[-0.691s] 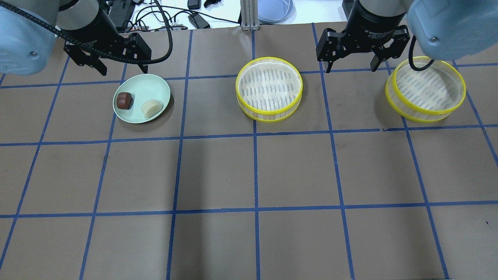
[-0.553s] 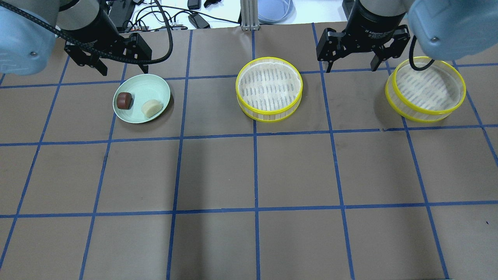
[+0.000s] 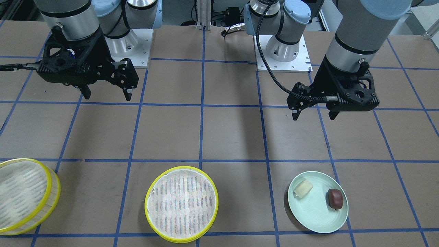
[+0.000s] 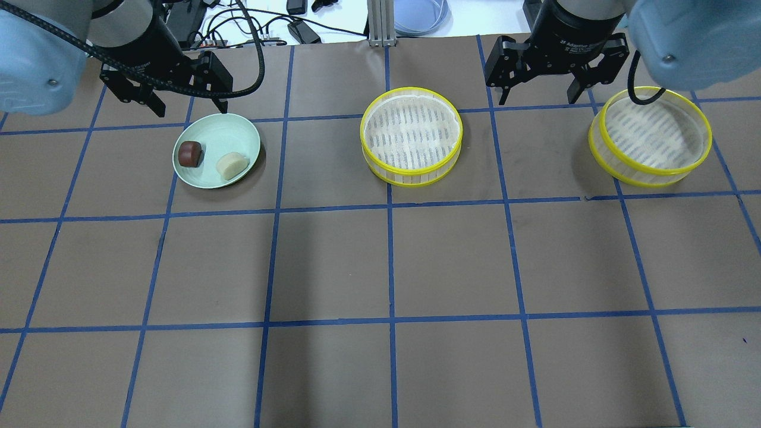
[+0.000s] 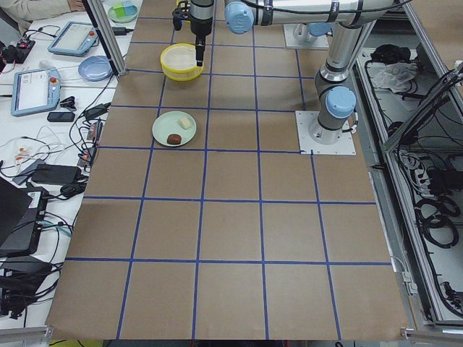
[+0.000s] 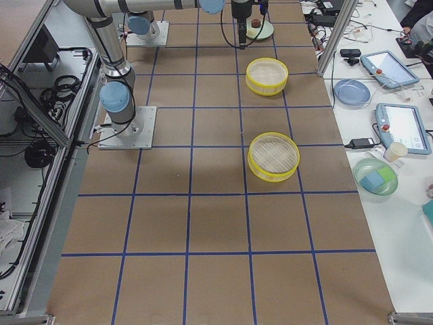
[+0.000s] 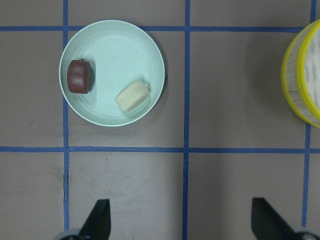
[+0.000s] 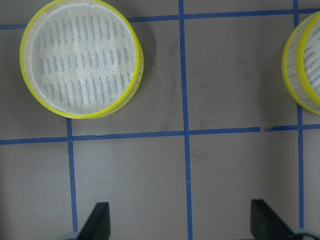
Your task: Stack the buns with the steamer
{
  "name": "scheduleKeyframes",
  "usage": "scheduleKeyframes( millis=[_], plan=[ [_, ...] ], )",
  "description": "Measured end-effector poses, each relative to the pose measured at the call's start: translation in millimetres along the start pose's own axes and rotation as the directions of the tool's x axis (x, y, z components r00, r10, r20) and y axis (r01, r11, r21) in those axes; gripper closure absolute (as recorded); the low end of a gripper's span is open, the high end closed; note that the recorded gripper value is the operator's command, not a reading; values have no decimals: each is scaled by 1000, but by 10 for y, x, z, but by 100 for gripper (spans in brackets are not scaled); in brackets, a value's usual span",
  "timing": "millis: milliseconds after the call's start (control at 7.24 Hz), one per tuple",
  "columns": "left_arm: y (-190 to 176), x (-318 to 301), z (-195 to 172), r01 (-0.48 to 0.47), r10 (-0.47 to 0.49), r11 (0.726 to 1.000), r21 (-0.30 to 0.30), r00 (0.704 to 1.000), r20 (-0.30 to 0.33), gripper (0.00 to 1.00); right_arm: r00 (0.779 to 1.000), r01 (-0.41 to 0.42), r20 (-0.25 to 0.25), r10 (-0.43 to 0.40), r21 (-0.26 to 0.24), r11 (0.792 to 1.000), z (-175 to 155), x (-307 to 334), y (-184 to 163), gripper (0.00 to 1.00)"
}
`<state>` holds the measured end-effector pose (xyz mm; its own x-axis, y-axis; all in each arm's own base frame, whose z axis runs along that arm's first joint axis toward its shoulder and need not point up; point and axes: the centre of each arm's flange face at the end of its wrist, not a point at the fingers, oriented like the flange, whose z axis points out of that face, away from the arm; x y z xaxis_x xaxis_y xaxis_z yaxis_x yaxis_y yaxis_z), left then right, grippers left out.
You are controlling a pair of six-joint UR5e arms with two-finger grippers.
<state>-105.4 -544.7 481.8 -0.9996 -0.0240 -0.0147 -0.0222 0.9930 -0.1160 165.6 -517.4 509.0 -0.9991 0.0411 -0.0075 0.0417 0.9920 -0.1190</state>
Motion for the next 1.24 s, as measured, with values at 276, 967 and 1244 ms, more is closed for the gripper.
scheduleKeyframes(
  millis=[276, 967, 1244],
  plan=[
    [8, -5, 4, -2, 2, 1000, -6, 1000, 1, 0, 1000, -14, 21, 13, 18, 1000, 36, -10, -54, 0],
    [101, -115, 100, 19, -20, 999, -47, 1000, -13, 0, 995, -91, 33, 89, 48, 995, 135, 283, -292, 0],
    [91, -272, 218, 31, -32, 997, -69, 999, -13, 0, 995, -94, 12, 94, 33, 995, 366, 828, -562, 0]
  ],
)
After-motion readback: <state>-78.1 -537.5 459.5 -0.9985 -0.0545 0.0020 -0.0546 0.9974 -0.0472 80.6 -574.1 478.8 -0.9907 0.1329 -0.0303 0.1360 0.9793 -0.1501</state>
